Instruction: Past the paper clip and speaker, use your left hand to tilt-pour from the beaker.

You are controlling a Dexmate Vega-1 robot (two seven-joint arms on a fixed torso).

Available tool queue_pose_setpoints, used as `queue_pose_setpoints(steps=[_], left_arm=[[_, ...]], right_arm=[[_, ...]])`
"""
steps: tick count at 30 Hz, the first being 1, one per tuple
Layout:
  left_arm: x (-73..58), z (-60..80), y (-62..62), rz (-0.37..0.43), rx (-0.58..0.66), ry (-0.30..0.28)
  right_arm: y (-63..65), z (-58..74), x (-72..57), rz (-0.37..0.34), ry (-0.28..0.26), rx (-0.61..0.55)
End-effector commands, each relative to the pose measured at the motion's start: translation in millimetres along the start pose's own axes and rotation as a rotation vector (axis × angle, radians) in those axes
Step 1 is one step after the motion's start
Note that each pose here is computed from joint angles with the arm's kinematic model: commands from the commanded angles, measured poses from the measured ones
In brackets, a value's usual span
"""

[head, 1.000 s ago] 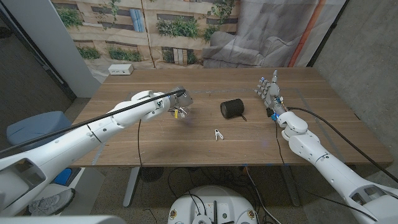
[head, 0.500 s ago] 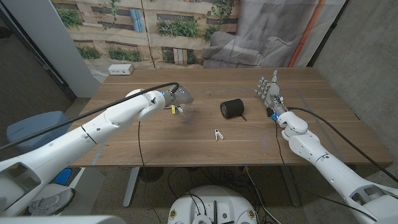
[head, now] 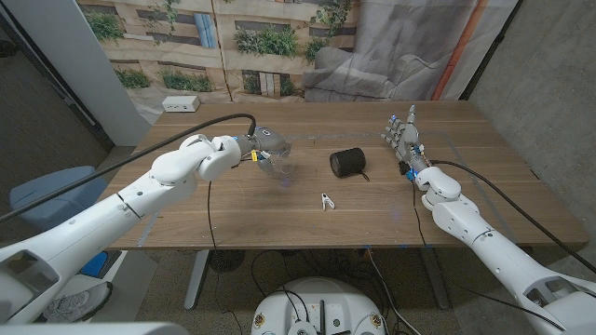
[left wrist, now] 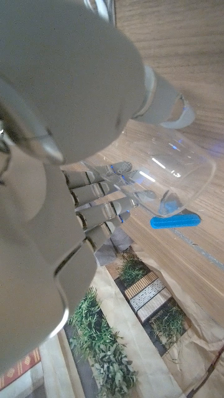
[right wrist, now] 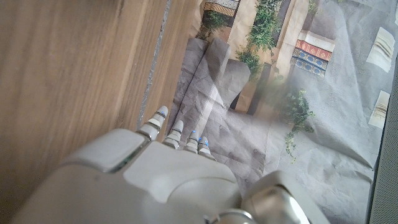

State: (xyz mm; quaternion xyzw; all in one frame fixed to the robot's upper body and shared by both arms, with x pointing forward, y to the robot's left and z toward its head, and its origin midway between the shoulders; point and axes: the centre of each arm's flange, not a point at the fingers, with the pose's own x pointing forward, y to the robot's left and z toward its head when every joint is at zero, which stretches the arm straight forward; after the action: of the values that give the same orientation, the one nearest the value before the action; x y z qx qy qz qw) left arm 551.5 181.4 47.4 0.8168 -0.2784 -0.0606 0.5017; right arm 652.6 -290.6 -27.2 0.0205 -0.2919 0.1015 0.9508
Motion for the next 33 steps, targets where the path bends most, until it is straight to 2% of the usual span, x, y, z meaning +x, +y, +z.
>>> queue_pose_setpoints(steps=[1, 11, 18, 20, 27, 33], left_arm=[[-3.4, -9.3, -11.9, 0.078, -0.218, 0.011], [-5.6, -14.2, -20.9, 0.128, -0.328, 0.021], [-9.5, -20.8, -30.0, 0.184, -0.435, 0.063], [-11.6, -23.3, -36.6, 0.195, -0.491, 0.08], [-16.3, -25.8, -52.0, 0.239, -0.572, 0.117], [-18.1, -26.9, -64.8, 0.276, -0.668, 0.129]], right_arm=[[0.1, -0.1, -0.1, 0.0, 0.0, 0.0], [0.1, 0.0, -0.1, 0.0, 0.0, 0.0], [0.1, -0.1, 0.0, 0.0, 0.0, 0.0], [0.1, -0.1, 0.0, 0.0, 0.0, 0.0], [0.0, -0.1, 0.0, 0.0, 0.0, 0.0], [0.1, -0.1, 0.0, 0.0, 0.0, 0.0]])
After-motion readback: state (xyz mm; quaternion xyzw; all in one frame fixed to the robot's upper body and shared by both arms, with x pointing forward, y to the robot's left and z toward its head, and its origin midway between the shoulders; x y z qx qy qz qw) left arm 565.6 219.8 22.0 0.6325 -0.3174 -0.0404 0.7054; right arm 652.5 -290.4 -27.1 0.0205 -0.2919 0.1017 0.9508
